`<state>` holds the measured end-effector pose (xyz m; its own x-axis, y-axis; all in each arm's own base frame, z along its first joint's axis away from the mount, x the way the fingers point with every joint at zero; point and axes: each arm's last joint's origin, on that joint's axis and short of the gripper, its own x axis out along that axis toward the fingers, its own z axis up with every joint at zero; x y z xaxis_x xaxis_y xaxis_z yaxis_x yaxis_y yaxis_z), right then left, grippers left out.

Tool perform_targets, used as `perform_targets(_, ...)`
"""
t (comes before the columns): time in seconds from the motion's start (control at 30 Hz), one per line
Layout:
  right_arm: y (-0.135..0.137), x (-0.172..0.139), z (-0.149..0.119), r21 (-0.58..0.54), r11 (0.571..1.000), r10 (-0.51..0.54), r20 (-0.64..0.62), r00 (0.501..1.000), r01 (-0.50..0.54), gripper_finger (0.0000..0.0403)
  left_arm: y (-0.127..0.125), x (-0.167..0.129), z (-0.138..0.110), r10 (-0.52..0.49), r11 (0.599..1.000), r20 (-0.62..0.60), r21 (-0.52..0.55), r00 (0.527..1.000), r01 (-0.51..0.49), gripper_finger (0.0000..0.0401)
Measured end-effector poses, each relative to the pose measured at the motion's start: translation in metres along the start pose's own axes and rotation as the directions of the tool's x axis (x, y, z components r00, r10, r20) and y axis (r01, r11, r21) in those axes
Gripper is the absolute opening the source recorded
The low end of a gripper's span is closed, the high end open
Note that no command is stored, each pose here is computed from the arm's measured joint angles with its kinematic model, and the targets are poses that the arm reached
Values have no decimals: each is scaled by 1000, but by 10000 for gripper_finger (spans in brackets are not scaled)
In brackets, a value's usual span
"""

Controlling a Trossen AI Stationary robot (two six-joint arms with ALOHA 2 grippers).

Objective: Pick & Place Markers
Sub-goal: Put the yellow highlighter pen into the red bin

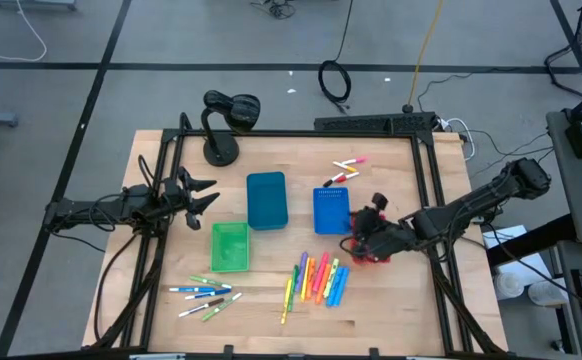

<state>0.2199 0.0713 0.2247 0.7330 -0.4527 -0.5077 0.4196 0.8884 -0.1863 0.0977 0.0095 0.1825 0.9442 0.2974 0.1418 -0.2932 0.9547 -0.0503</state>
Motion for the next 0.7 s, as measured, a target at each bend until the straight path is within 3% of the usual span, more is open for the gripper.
perform_targets(0.17, -9, 6, 20, -54, 976, -201, 166, 965, 212, 103, 0, 0, 0, 0, 1000, 0, 0, 1000, 0, 184)
perform_targets(0.4, -39, 25, 39, -80, 915, -373, 201, 906, 395, 107, 0, 0, 0, 0, 1000, 0, 0, 1000, 0, 184)
perform_targets(0.7, -130, 56, 52, -35, 945, -323, 69, 944, 326, 130, 0, 0, 0, 0, 1000, 0, 0, 1000, 0, 184)
